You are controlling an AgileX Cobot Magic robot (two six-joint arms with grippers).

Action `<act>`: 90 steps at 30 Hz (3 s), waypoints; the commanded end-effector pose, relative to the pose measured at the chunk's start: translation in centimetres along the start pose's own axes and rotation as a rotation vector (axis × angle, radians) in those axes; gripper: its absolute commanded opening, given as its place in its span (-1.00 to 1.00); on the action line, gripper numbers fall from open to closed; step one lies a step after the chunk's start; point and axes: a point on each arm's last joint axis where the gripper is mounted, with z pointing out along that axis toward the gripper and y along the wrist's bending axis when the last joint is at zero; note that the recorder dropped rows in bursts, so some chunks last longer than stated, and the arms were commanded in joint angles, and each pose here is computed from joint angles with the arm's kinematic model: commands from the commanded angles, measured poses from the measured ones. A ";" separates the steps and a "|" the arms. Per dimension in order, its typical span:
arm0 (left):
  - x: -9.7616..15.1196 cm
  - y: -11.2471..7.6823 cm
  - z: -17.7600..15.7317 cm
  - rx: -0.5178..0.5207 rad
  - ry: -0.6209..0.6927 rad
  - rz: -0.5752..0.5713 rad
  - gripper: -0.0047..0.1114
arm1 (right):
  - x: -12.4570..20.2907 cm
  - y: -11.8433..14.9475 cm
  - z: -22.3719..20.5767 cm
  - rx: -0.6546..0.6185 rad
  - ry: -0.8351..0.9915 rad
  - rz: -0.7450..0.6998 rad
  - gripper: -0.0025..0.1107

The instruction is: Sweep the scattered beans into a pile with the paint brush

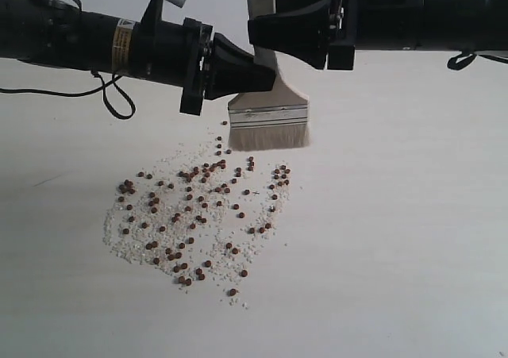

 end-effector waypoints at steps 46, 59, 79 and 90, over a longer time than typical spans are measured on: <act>-0.1 3.3 -7.2 -0.208 -0.116 -0.139 -0.91 | -1.2 -6.6 -1.1 0.565 0.195 -0.015 -0.96; 1.4 4.2 -15.0 -1.066 -0.023 -0.468 -0.92 | -3.5 -5.7 -1.3 1.125 0.389 -0.066 -0.96; 2.3 -14.6 -19.3 -1.482 -0.281 -0.171 -0.92 | -4.8 -0.5 3.7 1.138 0.461 -0.206 -0.96; 4.8 -25.3 -20.1 -1.553 -0.557 -0.005 -0.92 | -4.5 1.2 2.7 1.091 0.414 -0.142 -0.96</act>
